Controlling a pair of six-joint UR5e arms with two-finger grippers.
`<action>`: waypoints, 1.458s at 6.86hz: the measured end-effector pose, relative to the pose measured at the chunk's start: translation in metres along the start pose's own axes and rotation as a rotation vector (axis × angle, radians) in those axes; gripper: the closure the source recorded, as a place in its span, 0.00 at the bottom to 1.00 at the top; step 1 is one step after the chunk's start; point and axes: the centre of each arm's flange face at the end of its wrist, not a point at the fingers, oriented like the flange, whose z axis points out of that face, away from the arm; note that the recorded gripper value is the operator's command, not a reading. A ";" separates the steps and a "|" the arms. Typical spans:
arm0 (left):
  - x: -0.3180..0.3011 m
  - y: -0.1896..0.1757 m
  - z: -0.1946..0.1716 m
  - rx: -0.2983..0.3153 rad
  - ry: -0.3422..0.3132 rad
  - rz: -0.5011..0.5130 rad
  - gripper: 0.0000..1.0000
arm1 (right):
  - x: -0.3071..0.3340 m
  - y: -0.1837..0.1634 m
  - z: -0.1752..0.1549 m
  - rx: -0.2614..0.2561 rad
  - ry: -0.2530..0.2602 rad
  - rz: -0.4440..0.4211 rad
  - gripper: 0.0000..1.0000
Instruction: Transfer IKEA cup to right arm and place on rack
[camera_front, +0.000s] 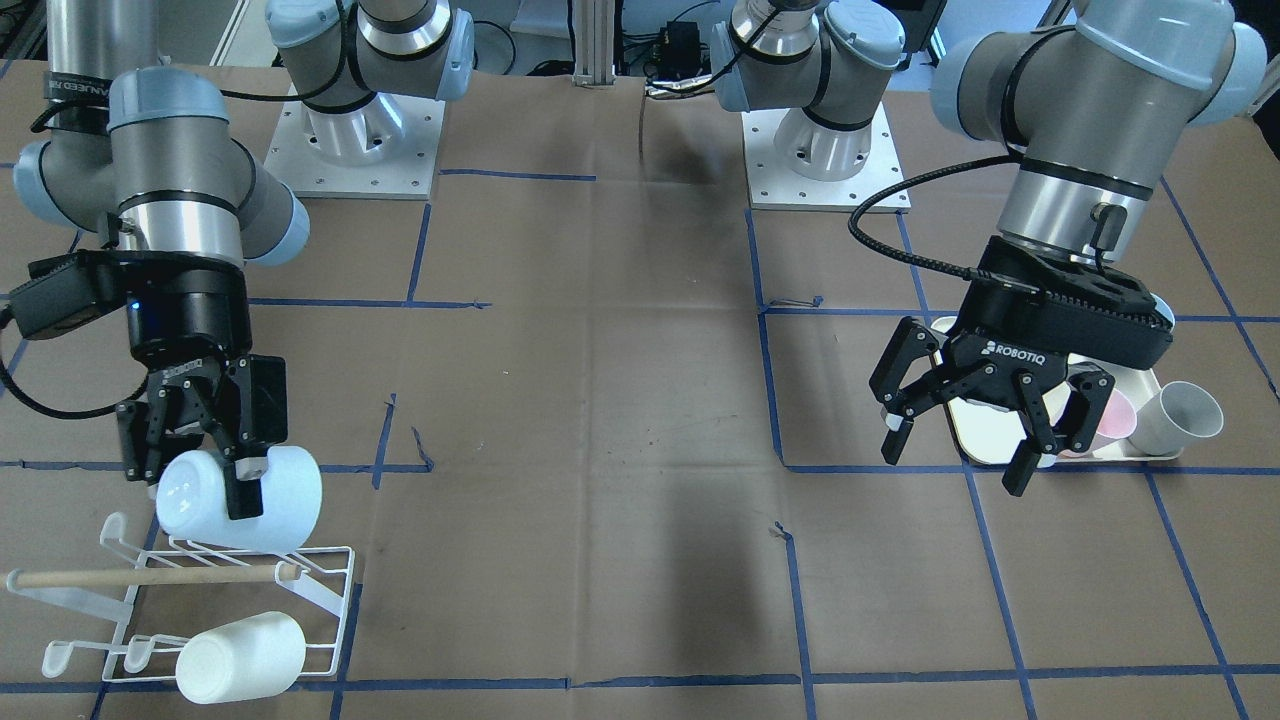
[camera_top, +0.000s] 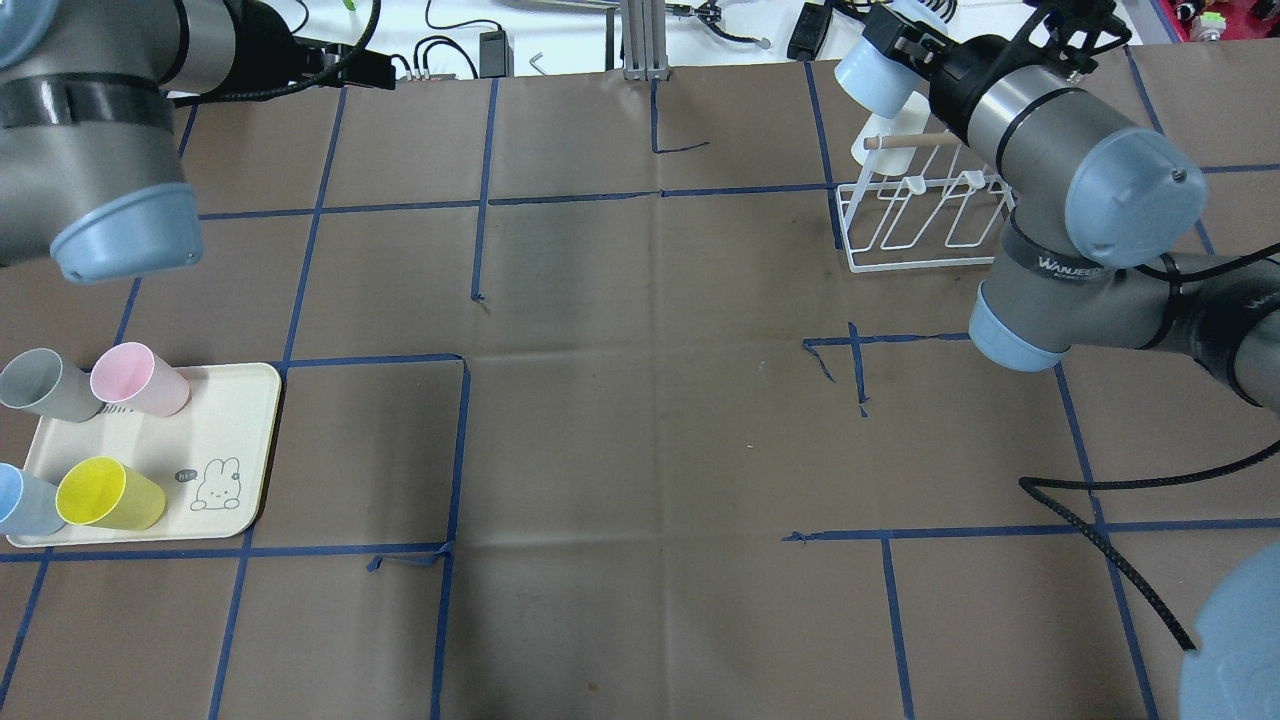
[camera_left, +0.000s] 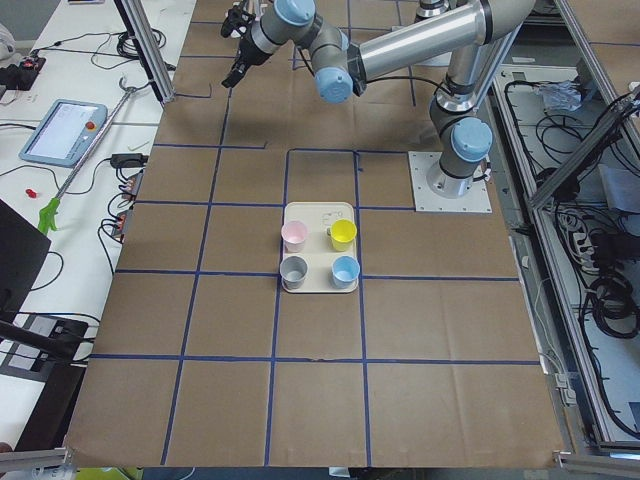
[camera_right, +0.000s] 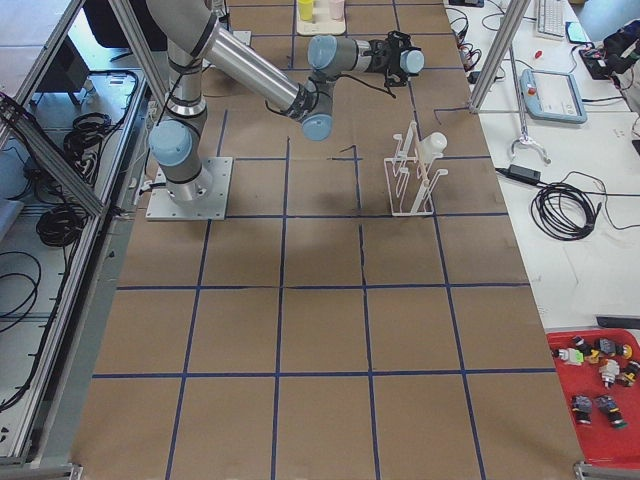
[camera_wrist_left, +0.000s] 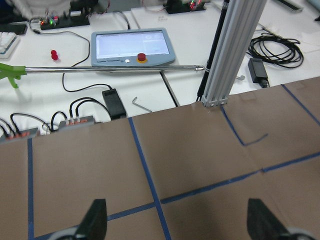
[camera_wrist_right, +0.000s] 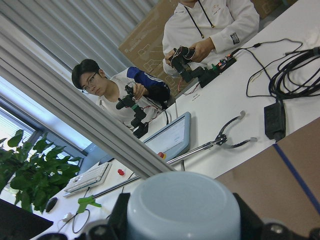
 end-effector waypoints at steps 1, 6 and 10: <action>0.015 0.002 -0.007 -0.147 -0.049 -0.037 0.01 | 0.024 -0.008 0.000 -0.004 0.045 -0.129 0.84; 0.051 0.056 -0.069 -0.472 -0.102 -0.141 0.00 | 0.148 -0.059 0.035 0.010 0.269 -0.367 0.84; 0.056 0.063 -0.078 -0.469 -0.090 -0.146 0.00 | 0.169 -0.038 0.078 0.041 0.255 -0.385 0.84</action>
